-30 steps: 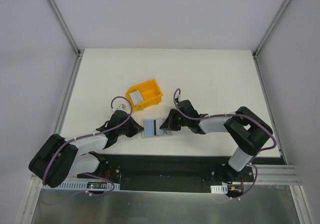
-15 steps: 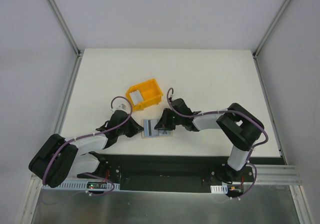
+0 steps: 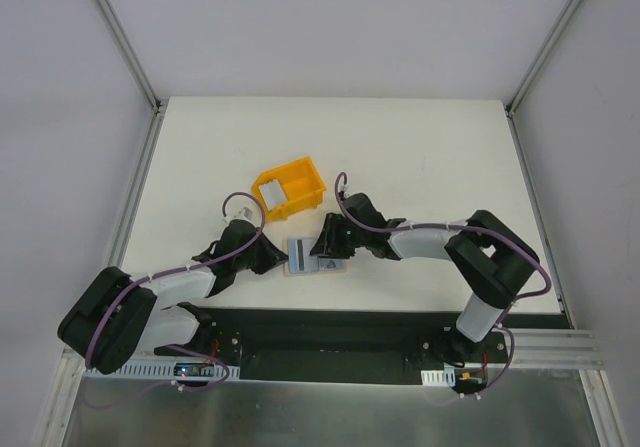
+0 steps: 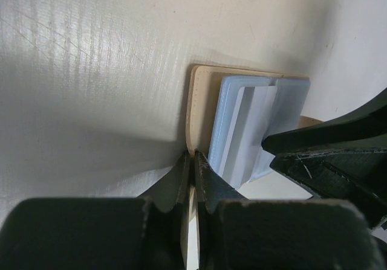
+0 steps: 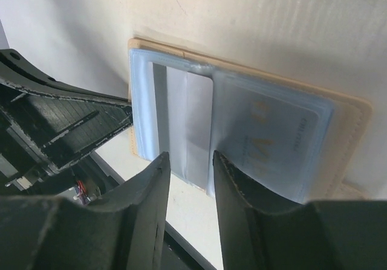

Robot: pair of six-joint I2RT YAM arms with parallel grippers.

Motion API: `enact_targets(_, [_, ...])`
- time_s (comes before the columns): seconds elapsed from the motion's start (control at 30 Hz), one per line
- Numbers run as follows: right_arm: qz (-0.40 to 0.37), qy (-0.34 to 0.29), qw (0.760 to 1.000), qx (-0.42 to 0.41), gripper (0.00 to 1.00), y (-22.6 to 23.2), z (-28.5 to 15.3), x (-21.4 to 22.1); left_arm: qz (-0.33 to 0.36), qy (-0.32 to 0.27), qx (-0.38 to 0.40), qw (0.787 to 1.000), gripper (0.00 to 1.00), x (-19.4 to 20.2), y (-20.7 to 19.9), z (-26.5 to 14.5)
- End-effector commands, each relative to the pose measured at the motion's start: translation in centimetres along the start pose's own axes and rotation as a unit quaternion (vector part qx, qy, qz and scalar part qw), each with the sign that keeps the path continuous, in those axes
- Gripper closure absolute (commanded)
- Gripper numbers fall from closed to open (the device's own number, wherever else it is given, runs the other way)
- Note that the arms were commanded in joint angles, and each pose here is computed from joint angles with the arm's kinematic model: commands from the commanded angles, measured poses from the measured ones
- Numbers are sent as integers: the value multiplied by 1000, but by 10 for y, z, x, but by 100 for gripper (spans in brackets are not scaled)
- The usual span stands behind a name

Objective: Put the credit cards into the card holder
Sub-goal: Insert the credit card into the card holder.

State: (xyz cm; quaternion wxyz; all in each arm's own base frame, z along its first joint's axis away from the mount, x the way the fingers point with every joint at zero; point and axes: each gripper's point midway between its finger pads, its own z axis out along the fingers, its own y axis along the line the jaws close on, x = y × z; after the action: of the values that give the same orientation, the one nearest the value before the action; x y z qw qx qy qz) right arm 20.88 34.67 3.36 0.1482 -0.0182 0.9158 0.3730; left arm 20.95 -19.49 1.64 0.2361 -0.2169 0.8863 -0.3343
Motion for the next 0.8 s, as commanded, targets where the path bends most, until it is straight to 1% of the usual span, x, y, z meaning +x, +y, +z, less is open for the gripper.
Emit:
enact_targets(0.0, [-11, 29, 1000, -2, 62, 8, 11, 6, -2, 11, -19, 1000, 100, 5, 12, 0])
enact_targets(0.2, [-35, 48, 998, -25, 65, 29, 18, 9, -3, 10, -18, 1000, 100, 5, 12, 0])
enact_targets(0.33, [-54, 47, 997, -40, 68, 42, 19, 7, -3, 12, -17, 1000, 100, 5, 11, 1])
enact_targets(0.5, [-72, 36, 996, -45, 79, 47, 15, 2, -2, 12, -16, 1000, 100, 6, 11, 0])
enact_targets(0.6, [-88, 17, 996, -21, 85, 39, 9, -4, -3, 10, -17, 1000, 100, 5, 11, 0])
enact_targets(0.63, [-95, 13, 995, -5, 86, 34, 5, -5, -2, 9, -14, 1000, 100, 5, 10, -1])
enact_targets(0.67, [-102, 8, 995, 5, 86, 31, 1, -7, -1, 8, -13, 1000, 100, 4, 10, -1])
enact_targets(0.77, [-119, -5, 993, 19, 70, 29, -7, -12, 3, 1, -5, 1000, 100, 1, 5, -4])
